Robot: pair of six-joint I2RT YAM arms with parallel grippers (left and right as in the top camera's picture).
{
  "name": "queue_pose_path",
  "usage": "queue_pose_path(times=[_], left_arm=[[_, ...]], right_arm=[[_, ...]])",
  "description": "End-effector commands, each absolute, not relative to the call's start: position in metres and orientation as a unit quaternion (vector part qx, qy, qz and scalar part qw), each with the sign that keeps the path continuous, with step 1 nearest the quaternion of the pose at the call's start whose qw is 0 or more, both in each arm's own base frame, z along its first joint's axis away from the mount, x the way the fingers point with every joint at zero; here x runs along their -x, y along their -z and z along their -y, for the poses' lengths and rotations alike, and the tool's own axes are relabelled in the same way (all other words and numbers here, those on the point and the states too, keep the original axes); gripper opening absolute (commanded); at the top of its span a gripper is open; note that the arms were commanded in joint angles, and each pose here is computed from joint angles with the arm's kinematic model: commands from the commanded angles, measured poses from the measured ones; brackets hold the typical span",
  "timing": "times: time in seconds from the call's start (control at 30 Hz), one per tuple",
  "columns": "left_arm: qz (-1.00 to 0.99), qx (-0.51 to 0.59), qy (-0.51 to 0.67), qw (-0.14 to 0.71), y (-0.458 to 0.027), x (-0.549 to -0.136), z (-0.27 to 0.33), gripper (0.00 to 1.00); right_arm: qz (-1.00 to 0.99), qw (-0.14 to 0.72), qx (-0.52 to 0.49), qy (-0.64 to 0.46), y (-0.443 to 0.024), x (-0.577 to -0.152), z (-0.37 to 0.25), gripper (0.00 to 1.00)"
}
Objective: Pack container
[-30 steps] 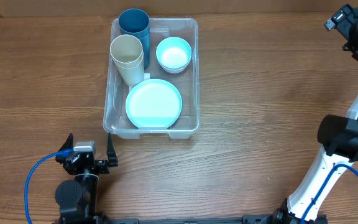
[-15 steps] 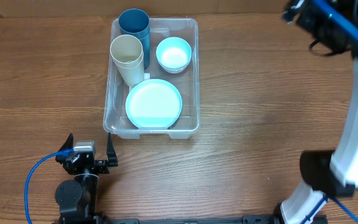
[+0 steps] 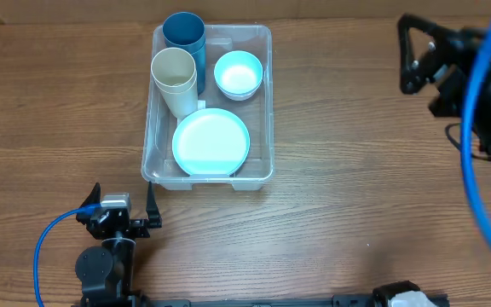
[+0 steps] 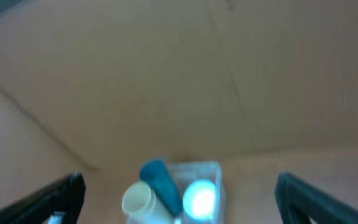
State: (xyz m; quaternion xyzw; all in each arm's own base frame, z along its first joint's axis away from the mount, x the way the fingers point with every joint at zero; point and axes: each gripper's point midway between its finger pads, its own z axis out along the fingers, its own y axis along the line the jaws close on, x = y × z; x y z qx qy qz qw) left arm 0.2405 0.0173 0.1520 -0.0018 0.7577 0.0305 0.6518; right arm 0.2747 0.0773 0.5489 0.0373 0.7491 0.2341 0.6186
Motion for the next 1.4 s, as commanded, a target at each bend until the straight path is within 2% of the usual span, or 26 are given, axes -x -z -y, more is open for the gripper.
queue_pose_path(times=[0.0,0.1,0.3,0.53,0.8,1.03,1.3,1.37], left_arm=[[-0.755,0.001,-0.039,0.654,-0.153,-0.240,-0.020,1.00],[-0.755,0.001,-0.039,0.654,-0.153,-0.240,-0.020,1.00],[-0.755,0.001,-0.039,0.654,-0.153,-0.240,-0.020,1.00],[-0.755,0.001,-0.039,0.654,-0.153,-0.240,-0.020,1.00],[-0.755,0.001,-0.039,0.654,-0.153,-0.240,-0.020,1.00],[-0.755,0.001,-0.039,0.654,-0.153,-0.240,-0.020,1.00],[-0.755,0.001,-0.039,0.654,-0.153,-0.240,-0.020,1.00],[-0.755,0.001,-0.039,0.654,-0.153,-0.240,-0.020,1.00]], right_arm=[[-0.702,0.680,0.108,-0.184,-0.509,-0.266,-0.094,1.00],[-0.676,0.706,0.137,-0.161,-0.469,-0.261,-0.094,1.00],[-0.675,0.714,0.120,-0.143,-0.379,-0.255,-0.079,1.00],[-0.617,0.770,0.104,-0.120,-0.335,-0.245,-0.064,1.00],[-0.620,0.768,0.105,-0.119,-0.262,-0.246,-0.064,1.00],[-0.610,0.776,0.105,-0.118,-0.234,-0.236,-0.063,1.00],[-0.711,0.695,0.075,-0.081,-0.170,-0.242,-0.047,1.00],[-0.713,0.696,0.060,-0.066,-0.170,-0.243,-0.040,1.00]])
